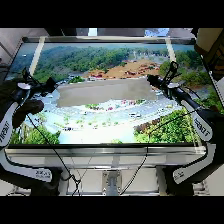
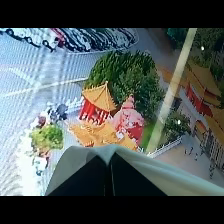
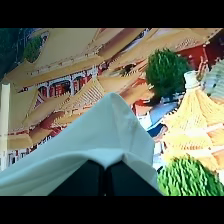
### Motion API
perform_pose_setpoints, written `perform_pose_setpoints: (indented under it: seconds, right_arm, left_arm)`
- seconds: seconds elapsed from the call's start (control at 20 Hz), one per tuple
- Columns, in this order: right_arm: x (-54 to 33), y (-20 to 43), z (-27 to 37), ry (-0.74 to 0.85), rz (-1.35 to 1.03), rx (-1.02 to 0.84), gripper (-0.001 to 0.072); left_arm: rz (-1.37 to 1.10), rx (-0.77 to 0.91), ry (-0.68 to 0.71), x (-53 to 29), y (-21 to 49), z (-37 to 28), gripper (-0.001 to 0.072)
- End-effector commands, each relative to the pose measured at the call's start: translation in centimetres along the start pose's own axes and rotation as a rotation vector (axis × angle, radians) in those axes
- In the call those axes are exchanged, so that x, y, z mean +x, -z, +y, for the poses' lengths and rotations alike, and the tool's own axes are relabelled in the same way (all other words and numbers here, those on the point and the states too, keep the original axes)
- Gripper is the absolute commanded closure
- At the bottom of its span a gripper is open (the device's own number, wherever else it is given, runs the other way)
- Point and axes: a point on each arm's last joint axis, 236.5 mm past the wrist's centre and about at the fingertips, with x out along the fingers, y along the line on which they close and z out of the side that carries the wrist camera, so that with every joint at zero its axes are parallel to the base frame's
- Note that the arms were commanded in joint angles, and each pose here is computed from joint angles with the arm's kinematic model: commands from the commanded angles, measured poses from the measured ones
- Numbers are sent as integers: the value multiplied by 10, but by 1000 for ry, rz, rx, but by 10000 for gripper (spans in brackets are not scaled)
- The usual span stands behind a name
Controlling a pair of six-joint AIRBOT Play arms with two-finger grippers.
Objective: Fold the shirts.
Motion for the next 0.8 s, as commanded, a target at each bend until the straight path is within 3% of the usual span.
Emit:
perform_pose_setpoints:
  seconds: [0.0, 0.15, 0.3, 0.6, 0.75]
  right_arm:
    - [-1, 7, 18, -64, 48, 0, 674]
    - [-4, -8, 40, -127, 42, -13, 630]
    - [-9, -28, 60, -181, 25, -43, 383]
    - [-22, -66, 83, -232, -34, -95, 369]
    - [-39, -91, 80, -236, -58, -106, 370]
  left_arm:
    - [29, -90, 60, 0, 6, -15, 462]
    - [63, -91, 94, -3, 9, -27, 456]
    - [91, -99, 161, -10, 7, -49, 456]
    - [170, 12, 419, -45, 2, -127, 459]
    - [191, 111, 606, -80, -3, -180, 513]
